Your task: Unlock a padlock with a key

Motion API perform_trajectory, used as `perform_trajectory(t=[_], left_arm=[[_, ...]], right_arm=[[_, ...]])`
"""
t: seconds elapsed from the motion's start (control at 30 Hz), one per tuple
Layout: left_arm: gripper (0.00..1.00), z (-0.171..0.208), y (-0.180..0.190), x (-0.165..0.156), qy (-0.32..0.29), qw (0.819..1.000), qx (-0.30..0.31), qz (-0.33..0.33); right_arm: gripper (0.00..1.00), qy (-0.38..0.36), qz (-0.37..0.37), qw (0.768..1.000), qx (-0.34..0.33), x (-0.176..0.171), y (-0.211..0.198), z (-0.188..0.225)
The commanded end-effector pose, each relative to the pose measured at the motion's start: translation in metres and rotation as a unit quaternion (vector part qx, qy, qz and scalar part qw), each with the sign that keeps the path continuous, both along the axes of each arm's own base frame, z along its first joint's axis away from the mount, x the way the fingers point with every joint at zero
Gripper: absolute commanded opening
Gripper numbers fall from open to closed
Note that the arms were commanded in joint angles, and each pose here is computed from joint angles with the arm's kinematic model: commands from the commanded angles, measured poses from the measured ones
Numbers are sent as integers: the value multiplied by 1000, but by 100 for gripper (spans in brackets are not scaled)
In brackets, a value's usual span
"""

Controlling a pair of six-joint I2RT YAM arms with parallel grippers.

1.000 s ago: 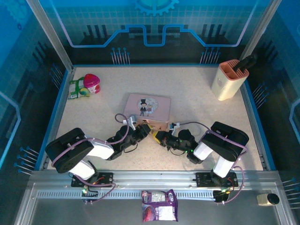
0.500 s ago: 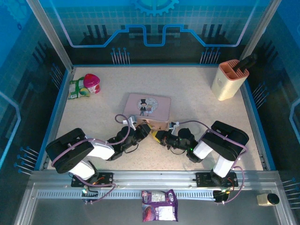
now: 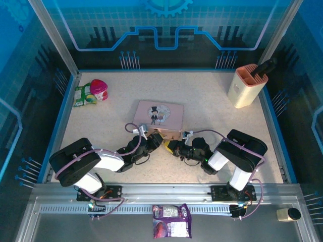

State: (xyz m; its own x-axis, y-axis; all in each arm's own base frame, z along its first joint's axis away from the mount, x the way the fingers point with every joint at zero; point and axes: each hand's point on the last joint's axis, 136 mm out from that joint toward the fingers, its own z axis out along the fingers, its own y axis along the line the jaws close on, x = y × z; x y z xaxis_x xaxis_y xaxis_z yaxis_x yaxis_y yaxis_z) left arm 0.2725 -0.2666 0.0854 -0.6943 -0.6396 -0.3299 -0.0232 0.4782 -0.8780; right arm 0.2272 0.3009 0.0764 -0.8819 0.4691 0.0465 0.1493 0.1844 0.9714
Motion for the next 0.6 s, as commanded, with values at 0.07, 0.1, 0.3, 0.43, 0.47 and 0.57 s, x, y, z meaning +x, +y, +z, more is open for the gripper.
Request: perform_trajectory(t=[0.07,0.1,0.3,0.43,0.47,0.57], left_arm=[[1,43,-46,-23,-32,991,-49,-120],[1,42,-45,-22,-30,991,-47,-119],[1,38,-37,-16,-22,994,-32,-106],[0,30,-29,-9,2,996,-13,-90],[1,28,-26,-8,9,996,-4,-86],[1,31,-26,-7,6,996,-3,-86]], right_arm=[[10,-33,-9,998,55,28,-1,34],[12,-27,-12,998,54,27,-7,31],[29,-23,0,1000,21,22,-16,27],[52,-31,14,999,-18,16,-19,30],[57,-31,17,999,-36,14,-23,28],[69,-34,14,995,-89,8,-39,25]])
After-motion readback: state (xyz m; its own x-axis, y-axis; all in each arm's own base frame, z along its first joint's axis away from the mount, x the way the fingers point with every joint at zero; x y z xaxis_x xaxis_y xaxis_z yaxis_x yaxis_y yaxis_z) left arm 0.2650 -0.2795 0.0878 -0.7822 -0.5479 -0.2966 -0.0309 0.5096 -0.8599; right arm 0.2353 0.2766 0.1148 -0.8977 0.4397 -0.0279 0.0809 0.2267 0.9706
